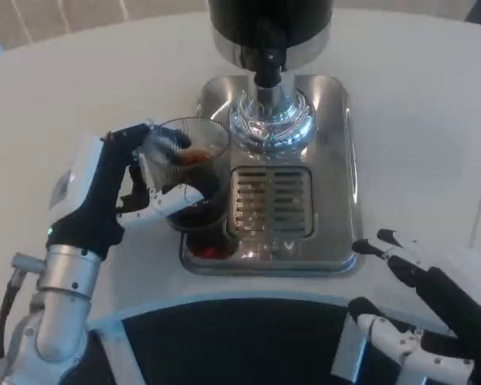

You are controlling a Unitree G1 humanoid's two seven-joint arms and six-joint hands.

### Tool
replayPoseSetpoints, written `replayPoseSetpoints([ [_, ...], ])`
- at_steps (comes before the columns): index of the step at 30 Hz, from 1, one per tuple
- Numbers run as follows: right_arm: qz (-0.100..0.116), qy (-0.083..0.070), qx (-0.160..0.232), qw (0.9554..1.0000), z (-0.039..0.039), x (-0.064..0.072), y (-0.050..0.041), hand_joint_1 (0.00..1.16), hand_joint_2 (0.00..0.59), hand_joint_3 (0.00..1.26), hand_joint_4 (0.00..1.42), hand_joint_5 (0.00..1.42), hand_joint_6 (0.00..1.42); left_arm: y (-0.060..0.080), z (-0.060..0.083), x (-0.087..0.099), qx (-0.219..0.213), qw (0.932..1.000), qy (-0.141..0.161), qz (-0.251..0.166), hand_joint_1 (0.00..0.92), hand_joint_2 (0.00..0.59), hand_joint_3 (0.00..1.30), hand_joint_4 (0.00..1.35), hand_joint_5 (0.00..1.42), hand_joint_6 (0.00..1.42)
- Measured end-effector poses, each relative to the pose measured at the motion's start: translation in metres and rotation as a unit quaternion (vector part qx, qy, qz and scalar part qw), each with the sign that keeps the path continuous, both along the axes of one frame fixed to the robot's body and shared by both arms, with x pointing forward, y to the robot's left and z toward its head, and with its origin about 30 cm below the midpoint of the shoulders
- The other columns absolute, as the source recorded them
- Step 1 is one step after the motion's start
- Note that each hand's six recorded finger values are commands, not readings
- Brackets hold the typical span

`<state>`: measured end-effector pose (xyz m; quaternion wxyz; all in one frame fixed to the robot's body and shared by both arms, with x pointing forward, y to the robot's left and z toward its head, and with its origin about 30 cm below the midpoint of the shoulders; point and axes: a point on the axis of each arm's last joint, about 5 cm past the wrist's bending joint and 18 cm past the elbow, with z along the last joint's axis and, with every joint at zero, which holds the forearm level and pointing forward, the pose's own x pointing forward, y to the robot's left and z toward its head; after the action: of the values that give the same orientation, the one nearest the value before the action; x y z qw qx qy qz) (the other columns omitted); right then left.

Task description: Grasp the cup under the faucet to collect the drink, then remove the cup.

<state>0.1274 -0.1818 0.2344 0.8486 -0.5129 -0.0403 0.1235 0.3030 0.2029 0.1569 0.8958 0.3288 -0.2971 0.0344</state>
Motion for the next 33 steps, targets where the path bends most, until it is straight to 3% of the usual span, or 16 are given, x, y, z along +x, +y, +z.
replayPoseSetpoints([
  [16, 0.004, -0.013, 0.0, 0.9999, 0.0027, 0.002, 0.0007, 0.24, 0.459, 0.11, 0.0, 0.0, 0.05, 0.018, -0.004, -0.015, 0.002, 0.9998, -0.008, 0.017, 0.503, 0.094, 0.99, 1.16, 1.3, 0.43],
  [29, 0.004, -0.02, 0.002, 0.9998, 0.0044, 0.007, -0.0002, 0.24, 0.459, 0.11, 0.0, 0.0, 0.05, 0.027, -0.006, -0.034, -0.011, 0.9998, -0.018, 0.004, 0.502, 0.094, 0.99, 1.16, 1.3, 0.43],
  [33, 0.005, -0.029, 0.001, 0.9996, 0.0065, 0.009, 0.0003, 0.24, 0.459, 0.11, 0.0, 0.0, 0.05, 0.03, -0.005, -0.04, -0.021, 0.9995, -0.025, 0.001, 0.502, 0.094, 0.99, 1.16, 1.3, 0.43],
])
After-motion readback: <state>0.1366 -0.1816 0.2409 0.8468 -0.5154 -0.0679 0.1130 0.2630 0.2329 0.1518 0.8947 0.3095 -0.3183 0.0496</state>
